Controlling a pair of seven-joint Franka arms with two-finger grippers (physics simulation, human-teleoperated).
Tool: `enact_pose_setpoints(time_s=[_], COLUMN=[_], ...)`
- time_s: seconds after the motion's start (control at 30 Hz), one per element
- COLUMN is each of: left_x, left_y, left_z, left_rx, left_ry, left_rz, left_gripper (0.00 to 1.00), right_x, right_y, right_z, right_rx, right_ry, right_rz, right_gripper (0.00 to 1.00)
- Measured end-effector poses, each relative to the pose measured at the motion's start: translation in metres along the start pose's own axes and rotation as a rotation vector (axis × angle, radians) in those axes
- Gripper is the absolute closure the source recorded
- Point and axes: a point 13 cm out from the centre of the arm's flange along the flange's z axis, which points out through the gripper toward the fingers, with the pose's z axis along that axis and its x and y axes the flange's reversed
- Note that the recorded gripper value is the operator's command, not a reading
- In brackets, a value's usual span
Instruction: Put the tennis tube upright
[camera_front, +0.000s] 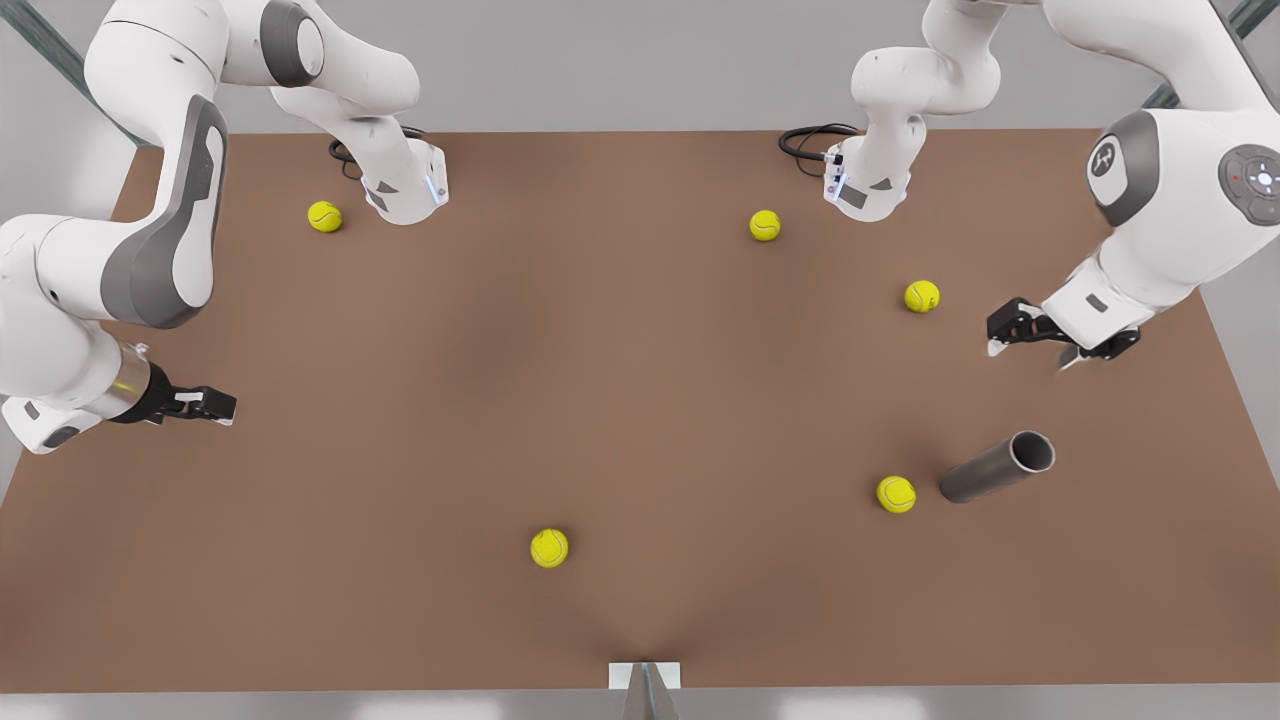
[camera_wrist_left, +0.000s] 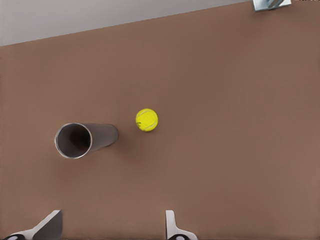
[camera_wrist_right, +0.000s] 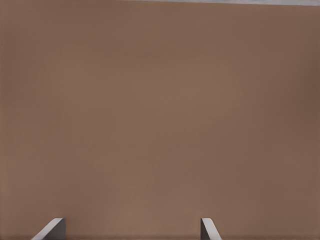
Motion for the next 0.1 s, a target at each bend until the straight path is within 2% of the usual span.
enact_pose_setpoints(time_s=[0.1], left_x=[0.0056], left_y=[0.0117], left_z=[0.0012], left_rx=[-0.002], left_ry=[0.016], left_rz=[-0.067], left_gripper=[0.0], right_x=[0.0], right_y=[-0.0008], right_z=[0.0], right_rx=[0.0], right_ry=[0.0], right_rz=[0.001], right_gripper=[0.0])
